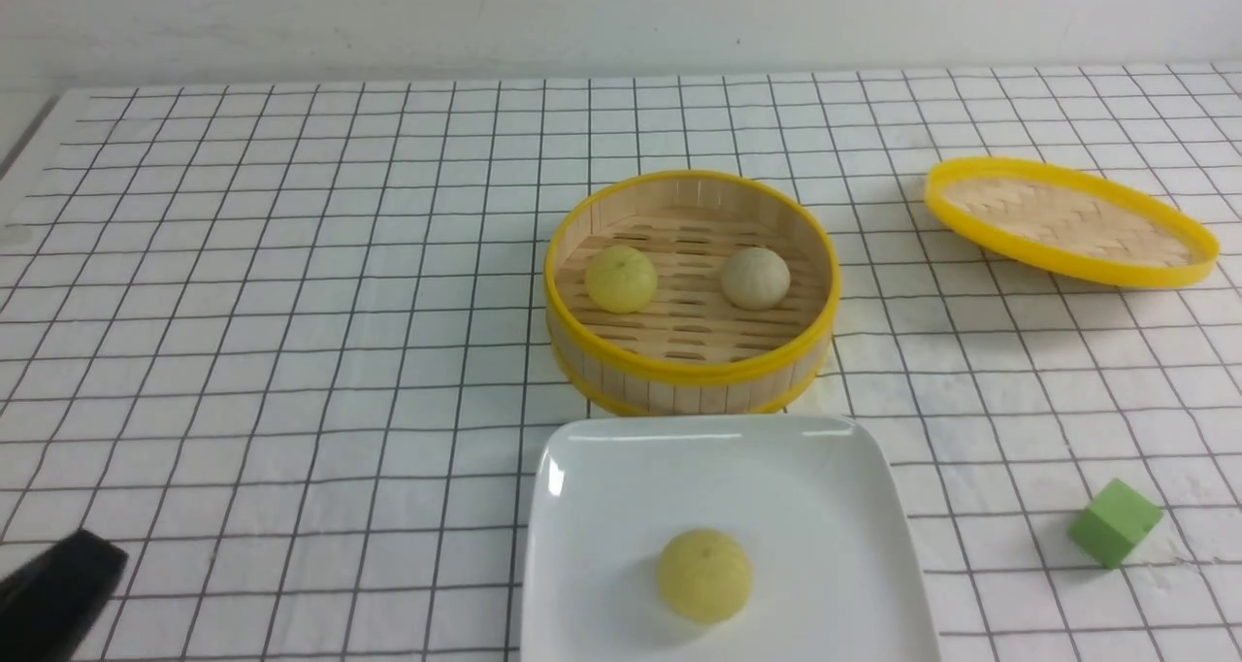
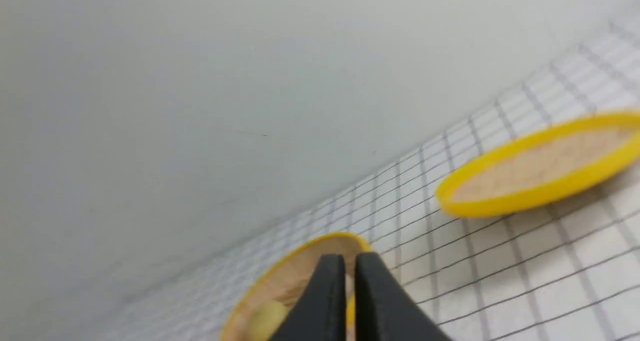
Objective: Put the steamed buns into the plate on the white-black tablecloth.
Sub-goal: 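Reach toward a bun in the bamboo steamer with the right gripper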
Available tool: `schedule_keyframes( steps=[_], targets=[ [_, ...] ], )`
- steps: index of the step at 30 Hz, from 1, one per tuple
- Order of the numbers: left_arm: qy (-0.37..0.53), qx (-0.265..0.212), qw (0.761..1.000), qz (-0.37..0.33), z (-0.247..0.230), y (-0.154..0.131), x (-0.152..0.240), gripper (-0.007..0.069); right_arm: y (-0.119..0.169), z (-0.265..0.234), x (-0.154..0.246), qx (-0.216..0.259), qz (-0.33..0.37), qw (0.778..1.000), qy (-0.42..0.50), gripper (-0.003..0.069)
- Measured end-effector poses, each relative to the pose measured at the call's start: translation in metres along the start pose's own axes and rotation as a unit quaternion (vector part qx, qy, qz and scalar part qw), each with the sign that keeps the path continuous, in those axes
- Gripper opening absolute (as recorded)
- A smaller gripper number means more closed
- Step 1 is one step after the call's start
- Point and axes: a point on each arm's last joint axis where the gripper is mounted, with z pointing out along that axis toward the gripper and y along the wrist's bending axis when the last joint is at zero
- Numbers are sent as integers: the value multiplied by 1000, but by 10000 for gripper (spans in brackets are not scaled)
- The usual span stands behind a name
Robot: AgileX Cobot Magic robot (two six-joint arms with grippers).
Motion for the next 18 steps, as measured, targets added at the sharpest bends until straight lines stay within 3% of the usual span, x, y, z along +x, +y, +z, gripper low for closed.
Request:
schedule_keyframes(
  steps=[1,3,4,5,7,8,9,10,13,14,15,16,18],
  targets=[
    [10,-13,1000,10,2,0,0,54,0,3,-1,9,-10,1000,10,1],
    [97,-121,985,78,16,-5,-9,4,-4,25,-5,82,-57,986,136,-9],
    [111,-135,981,81,17,-4,-8,3,-5,26,-4,90,-58,982,154,-9],
    [173,-207,958,98,29,2,-8,2,-11,40,1,131,-62,959,243,-9],
    [243,-280,921,120,42,8,-10,2,-17,66,13,166,-44,913,369,-9],
    [272,-304,903,135,48,10,-12,2,-16,77,18,154,-40,898,410,-9],
    [274,-307,901,136,50,10,-12,2,-16,79,18,149,-40,896,417,-9],
    [310,-324,880,154,63,12,-14,2,-10,95,25,92,-52,880,463,-8],
    [336,-323,867,176,80,10,-17,2,13,123,39,-59,-52,861,502,3],
    [338,-324,866,177,83,10,-17,2,13,125,41,-65,-62,859,504,3],
    [342,-318,866,180,89,9,-18,2,24,140,46,-124,-66,854,500,22],
    [344,-313,867,178,94,9,-18,2,31,154,52,-150,-78,852,495,45],
    [345,-307,870,172,99,8,-18,2,39,175,56,-164,-104,855,480,92]
  ],
)
